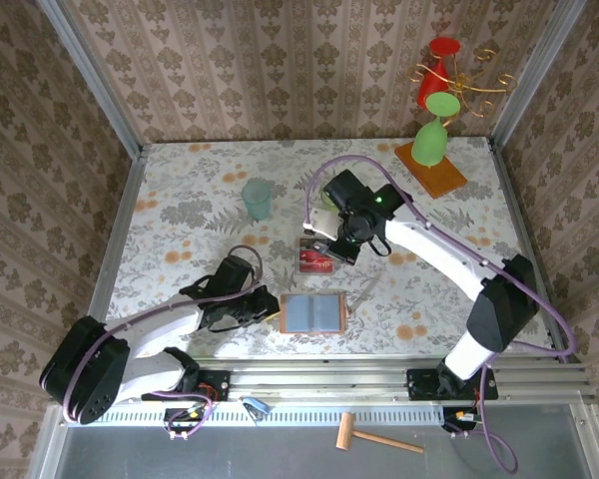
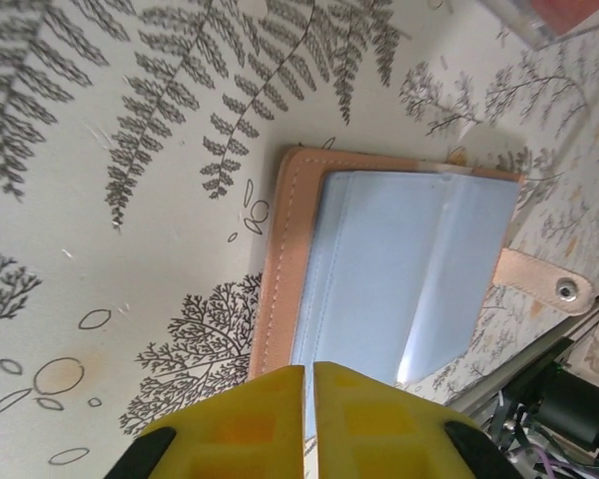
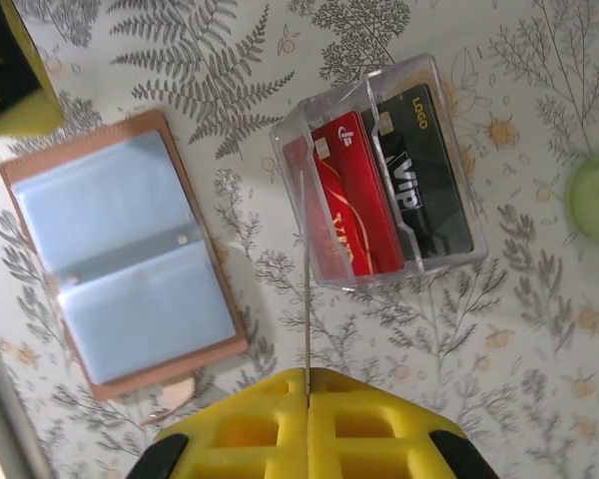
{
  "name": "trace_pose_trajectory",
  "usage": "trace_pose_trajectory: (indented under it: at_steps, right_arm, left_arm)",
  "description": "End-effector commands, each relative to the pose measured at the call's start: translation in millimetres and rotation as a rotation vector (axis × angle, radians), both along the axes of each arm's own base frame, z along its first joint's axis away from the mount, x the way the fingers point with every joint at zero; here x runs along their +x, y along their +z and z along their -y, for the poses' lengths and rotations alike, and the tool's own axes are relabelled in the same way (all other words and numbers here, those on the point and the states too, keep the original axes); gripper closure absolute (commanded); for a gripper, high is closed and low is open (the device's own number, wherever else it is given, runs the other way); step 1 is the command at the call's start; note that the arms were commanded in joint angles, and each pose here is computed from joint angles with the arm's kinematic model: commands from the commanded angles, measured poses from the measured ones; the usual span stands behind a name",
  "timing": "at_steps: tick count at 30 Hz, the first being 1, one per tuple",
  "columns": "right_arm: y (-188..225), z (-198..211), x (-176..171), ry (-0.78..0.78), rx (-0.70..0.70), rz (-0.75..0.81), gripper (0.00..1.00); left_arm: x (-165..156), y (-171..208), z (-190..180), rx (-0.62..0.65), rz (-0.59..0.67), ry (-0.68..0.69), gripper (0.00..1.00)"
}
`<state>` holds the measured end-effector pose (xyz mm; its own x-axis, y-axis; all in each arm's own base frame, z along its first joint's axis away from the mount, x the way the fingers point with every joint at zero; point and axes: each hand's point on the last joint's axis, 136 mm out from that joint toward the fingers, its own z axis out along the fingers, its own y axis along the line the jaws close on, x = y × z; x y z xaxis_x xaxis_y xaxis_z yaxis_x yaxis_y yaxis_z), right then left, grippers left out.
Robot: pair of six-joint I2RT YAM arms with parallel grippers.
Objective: Take the credit cards out of the card holder
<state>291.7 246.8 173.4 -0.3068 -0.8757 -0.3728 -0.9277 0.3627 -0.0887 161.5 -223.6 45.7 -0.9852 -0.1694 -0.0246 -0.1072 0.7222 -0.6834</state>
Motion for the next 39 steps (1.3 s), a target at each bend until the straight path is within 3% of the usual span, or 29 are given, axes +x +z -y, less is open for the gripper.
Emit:
trace_pose_trajectory:
  at_steps: [1,18,39]
  right_arm:
    - [-4,9,6,0.132,-0.105,-0.002,1.00]
    - [-31,-6,55,0.228,-0.164,-0.139,1.00]
    - [-61,-22,71,0.301,-0.167,-0.255,1.00]
  left_arm:
    - [6,8,-7,0.014,0.025,0.019,0.88]
    - [14,13,-23,0.011,0.019,0.087,0.87]
    - [14,12,-30,0.014,-0.001,0.116,0.87]
